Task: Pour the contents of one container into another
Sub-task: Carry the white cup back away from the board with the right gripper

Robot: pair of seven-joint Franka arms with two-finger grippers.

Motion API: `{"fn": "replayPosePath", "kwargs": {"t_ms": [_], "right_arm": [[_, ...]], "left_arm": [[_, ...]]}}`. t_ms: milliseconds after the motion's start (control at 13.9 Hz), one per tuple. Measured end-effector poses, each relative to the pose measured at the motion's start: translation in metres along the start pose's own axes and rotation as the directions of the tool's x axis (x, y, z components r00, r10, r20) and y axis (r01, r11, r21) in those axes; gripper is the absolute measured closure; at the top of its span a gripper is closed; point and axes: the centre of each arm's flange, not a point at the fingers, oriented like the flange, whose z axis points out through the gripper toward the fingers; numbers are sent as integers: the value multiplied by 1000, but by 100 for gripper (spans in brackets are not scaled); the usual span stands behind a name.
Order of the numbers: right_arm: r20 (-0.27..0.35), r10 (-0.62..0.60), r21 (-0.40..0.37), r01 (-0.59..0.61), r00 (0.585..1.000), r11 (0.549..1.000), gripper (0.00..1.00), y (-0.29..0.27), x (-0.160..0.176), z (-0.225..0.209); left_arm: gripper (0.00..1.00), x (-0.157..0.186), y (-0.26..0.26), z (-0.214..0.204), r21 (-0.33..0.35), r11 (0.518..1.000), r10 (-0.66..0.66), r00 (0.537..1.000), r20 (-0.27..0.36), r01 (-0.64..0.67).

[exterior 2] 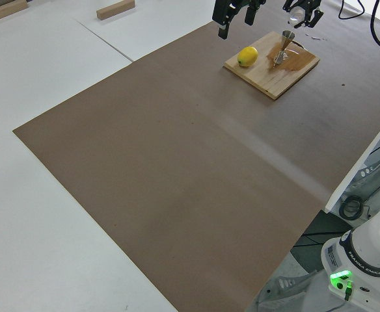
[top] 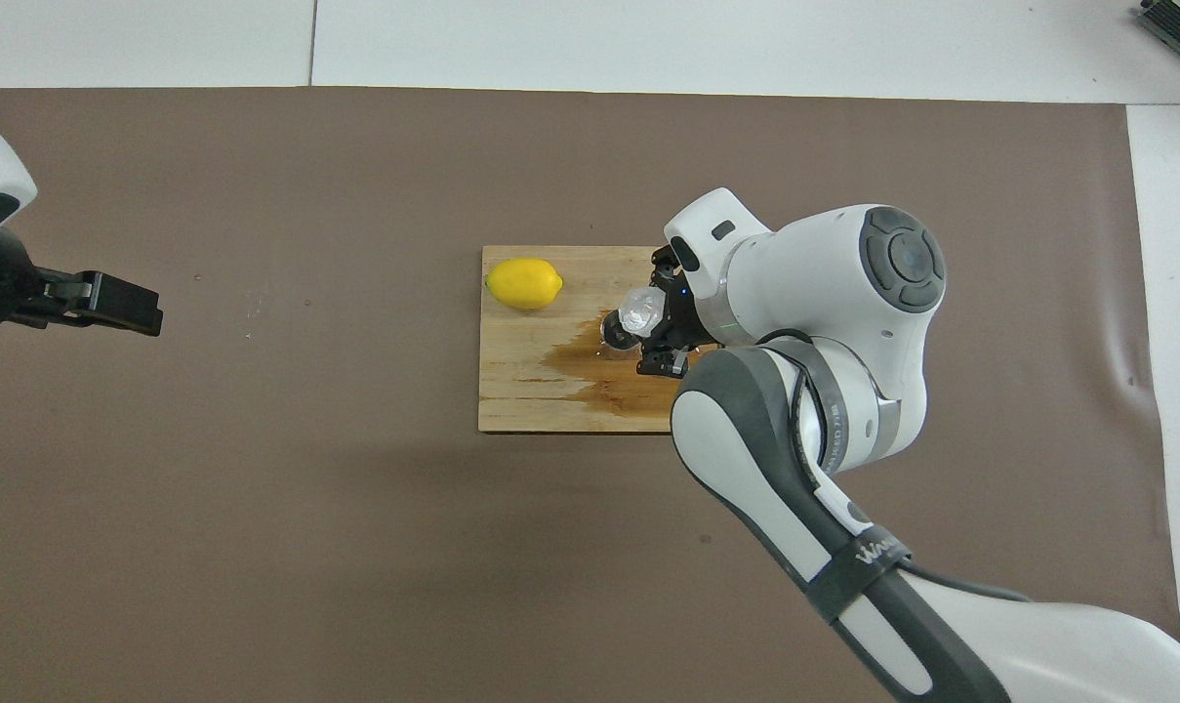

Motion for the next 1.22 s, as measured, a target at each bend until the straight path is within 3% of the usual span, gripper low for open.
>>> {"fn": "replayPosePath", "kwargs": {"t_ms": [288,1008,1224], "right_arm": [[-122,-11,-2,11,992,1000,70,18,-22,-14],[-239,-76,-54,65,968,996,70,54,-99,-39],[-309,-87,-74,68,947,995,70,55,-132,-42]], "left_arm": [[0,0,0,0,0,1000,0,1000,0,0],[0,0,0,0,0,1000,0,1000,0,0],[0,0,0,0,0,1000,0,1000,0,0]]}}
